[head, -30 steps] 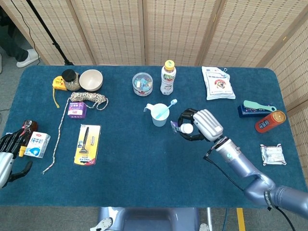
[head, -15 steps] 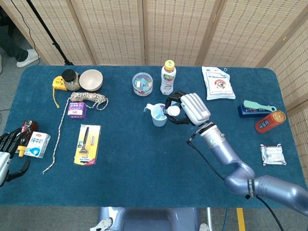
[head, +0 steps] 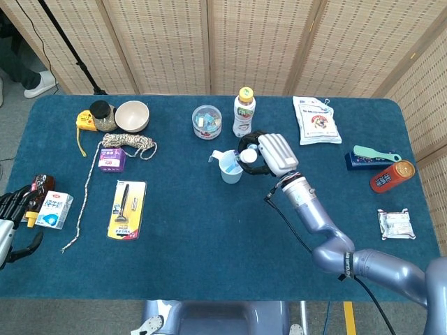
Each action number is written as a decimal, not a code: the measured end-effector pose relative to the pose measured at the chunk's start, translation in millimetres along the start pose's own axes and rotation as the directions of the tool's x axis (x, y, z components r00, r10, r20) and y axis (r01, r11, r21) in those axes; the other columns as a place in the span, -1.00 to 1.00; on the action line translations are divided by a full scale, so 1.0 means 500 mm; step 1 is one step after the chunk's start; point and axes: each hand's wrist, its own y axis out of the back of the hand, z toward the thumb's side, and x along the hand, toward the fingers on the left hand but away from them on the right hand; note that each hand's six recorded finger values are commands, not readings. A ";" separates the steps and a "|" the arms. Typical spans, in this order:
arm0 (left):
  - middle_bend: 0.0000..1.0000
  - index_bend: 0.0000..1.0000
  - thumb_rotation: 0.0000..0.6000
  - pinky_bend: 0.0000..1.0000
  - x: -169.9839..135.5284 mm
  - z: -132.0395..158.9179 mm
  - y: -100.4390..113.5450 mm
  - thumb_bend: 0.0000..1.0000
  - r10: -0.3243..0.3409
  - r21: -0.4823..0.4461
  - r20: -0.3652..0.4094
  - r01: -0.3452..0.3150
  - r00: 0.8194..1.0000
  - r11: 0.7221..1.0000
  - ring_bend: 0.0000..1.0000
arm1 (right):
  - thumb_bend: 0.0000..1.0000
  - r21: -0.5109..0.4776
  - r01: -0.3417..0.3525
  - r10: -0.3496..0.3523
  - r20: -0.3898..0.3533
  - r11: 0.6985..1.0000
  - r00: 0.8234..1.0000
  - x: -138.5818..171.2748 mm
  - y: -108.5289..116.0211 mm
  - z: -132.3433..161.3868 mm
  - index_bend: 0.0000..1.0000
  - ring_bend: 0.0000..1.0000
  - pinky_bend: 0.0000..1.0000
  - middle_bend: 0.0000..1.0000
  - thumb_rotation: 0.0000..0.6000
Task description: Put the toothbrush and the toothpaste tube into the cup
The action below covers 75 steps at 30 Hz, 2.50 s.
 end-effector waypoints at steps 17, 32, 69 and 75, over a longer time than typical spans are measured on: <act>-1.00 -1.00 1.00 -1.00 0.002 0.003 -0.005 -0.26 -0.012 0.009 0.003 0.012 1.000 1.000 -1.00 | -0.12 0.008 -0.042 0.042 0.061 0.999 0.997 -0.009 -0.035 -0.028 0.28 -0.23 0.11 0.01 1.00; -1.00 -1.00 1.00 -1.00 0.005 0.003 -0.008 -0.26 -0.022 0.012 0.003 0.022 1.000 1.000 -1.00 | -0.12 0.045 -0.078 0.073 0.114 0.996 0.991 -0.031 -0.071 -0.043 0.28 -0.23 0.10 0.01 1.00; -1.00 -1.00 1.00 -1.00 0.006 0.004 -0.010 -0.26 -0.033 0.013 0.008 0.033 0.999 0.999 -1.00 | -0.11 0.036 -0.043 0.043 0.005 0.998 0.999 -0.021 -0.065 -0.001 -0.18 -0.60 0.06 -0.35 1.00; -1.00 -1.00 1.00 -1.00 0.005 0.002 -0.009 -0.26 -0.034 0.009 0.008 0.033 0.999 0.999 -1.00 | -0.11 0.014 0.021 -0.020 -0.069 1.000 0.997 0.002 0.014 0.039 -0.20 -0.61 0.06 -0.36 1.00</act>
